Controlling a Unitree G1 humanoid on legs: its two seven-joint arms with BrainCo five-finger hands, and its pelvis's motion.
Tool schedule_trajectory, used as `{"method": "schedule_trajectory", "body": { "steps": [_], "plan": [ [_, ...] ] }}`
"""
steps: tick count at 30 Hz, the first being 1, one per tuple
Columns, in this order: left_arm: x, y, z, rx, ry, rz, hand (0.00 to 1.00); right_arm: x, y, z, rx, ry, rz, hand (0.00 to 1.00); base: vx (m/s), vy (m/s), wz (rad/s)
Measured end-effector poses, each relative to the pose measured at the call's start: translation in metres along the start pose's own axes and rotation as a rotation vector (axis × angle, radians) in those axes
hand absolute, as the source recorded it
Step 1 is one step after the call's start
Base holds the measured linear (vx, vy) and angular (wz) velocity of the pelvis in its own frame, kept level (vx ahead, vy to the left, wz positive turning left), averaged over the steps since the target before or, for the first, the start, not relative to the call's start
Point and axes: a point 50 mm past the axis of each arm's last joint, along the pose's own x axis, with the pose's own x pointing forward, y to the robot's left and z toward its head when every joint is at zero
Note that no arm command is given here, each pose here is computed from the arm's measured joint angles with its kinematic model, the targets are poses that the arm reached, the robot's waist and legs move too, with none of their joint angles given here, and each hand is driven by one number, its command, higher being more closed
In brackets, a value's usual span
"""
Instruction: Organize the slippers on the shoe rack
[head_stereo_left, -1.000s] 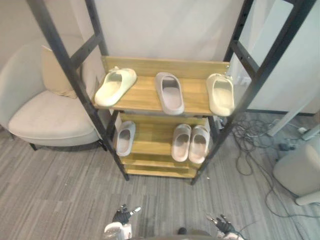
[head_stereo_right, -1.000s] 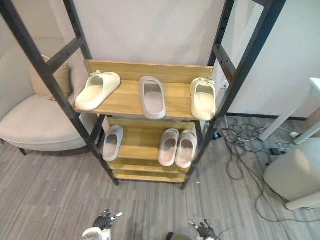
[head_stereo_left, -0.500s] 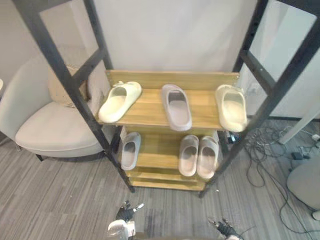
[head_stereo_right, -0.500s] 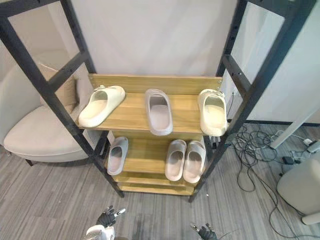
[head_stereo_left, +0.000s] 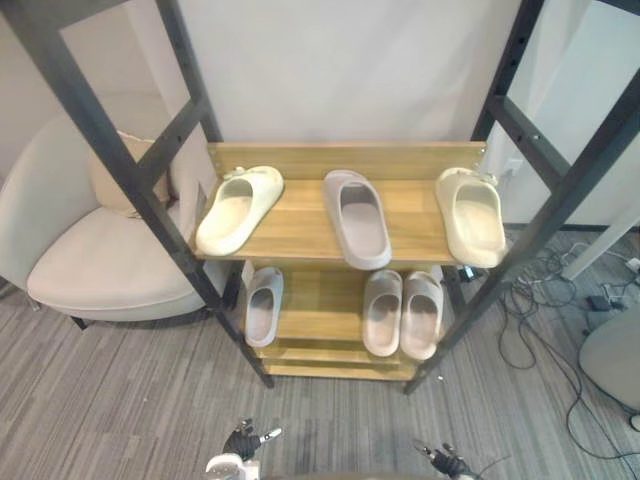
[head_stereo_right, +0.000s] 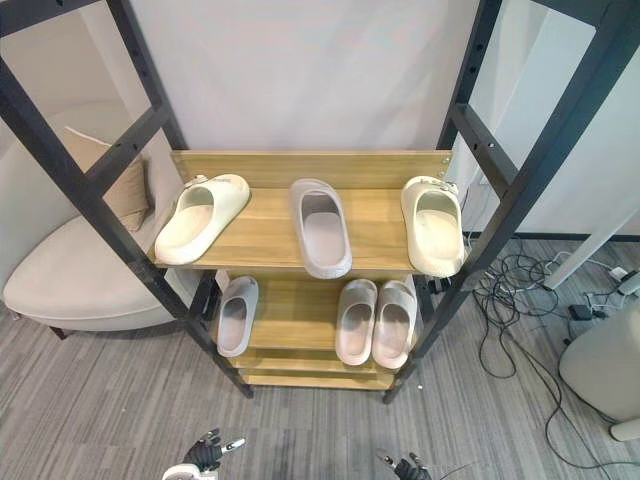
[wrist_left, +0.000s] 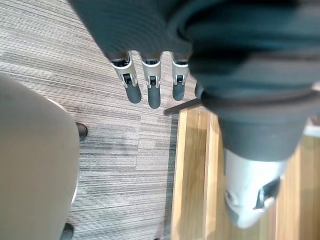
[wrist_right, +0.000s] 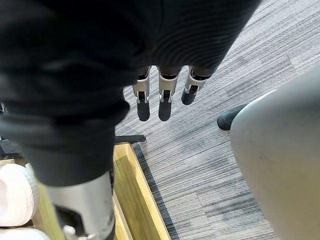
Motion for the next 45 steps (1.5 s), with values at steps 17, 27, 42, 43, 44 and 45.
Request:
{"method": "schedule_trajectory", "body": {
  "steps": [17, 27, 42, 43, 44, 45],
  "plan": [
    [-0.001, 0.007, -0.001, 0.103, 0.003, -0.003, 0.00, -0.046, 0.026, 0.098, -0.315, -0.630, 0.090, 0.00, -0.04, 0.014, -0.19],
    [-0.001, 0.001, -0.003, 0.139, 0.001, -0.029, 0.00, -0.086, 0.020, 0.122, -0.300, -0.830, 0.056, 0.00, -0.02, -0.014, -0.16],
    [0.001, -0.004, 0.006, 0.267, -0.039, -0.070, 0.00, -0.180, 0.097, 0.188, -0.383, -1.420, 0.434, 0.00, -0.01, -0.016, 0.05],
    [0.001, -0.004, 0.006, 0.268, -0.040, -0.070, 0.00, -0.183, 0.100, 0.193, -0.388, -1.447, 0.434, 0.00, -0.02, -0.067, 0.43],
    [0.001, -0.005, 0.007, 0.268, -0.041, -0.071, 0.00, -0.184, 0.101, 0.196, -0.394, -1.461, 0.435, 0.00, 0.00, -0.028, 0.08],
    [0.001, -0.005, 0.008, 0.268, -0.043, -0.071, 0.00, -0.185, 0.102, 0.197, -0.404, -1.472, 0.433, 0.00, 0.00, 0.000, 0.00]
  ]
}}
